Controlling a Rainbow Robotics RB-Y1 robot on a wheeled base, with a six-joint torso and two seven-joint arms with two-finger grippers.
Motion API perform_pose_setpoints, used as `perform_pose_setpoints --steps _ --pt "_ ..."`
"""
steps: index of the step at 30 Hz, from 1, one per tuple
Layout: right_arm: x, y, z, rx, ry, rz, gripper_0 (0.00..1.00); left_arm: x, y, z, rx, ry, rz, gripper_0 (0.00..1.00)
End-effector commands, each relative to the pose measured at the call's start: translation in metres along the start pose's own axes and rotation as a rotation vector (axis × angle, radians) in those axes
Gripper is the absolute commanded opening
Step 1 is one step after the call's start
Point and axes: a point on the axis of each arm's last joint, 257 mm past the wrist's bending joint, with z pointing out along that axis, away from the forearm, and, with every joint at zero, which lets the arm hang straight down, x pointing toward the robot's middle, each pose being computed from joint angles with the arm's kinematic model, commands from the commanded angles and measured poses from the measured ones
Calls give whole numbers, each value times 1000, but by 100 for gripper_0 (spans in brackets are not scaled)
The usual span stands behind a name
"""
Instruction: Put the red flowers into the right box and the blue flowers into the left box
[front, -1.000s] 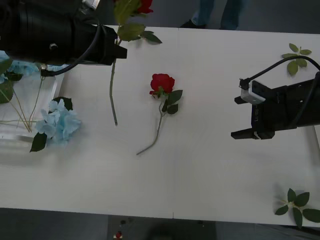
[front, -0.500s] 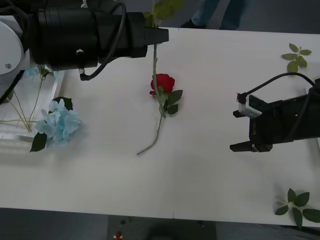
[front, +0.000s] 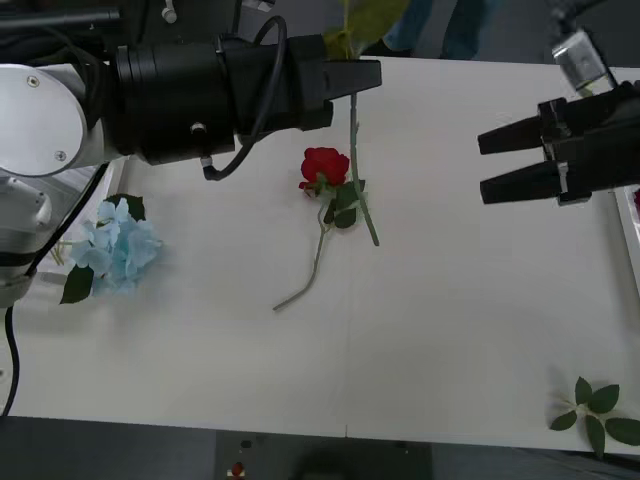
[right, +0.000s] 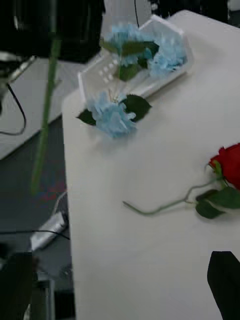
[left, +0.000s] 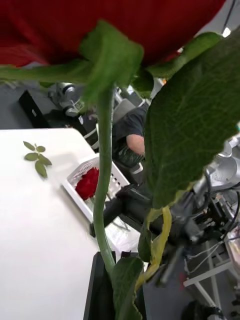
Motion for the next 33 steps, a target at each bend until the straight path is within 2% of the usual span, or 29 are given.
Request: perform_pose_setpoints --steps 1,7,16,28,33 --pt "-1 0 -2 23 11 31 100 -5 -14 12 22 -52 89 0" --pt "19 2 44 23 -26 214 100 -5 -16 15 26 -57 95 0" --pt "4 38 91 -12 -101 373 100 -3 -22 23 37 -68 108 0" --pt "-5 40 87 17 -124 370 100 -3 -22 23 36 -68 110 0" --pt "-29 48 87 27 -175 352 100 -3 -22 23 36 -68 111 0"
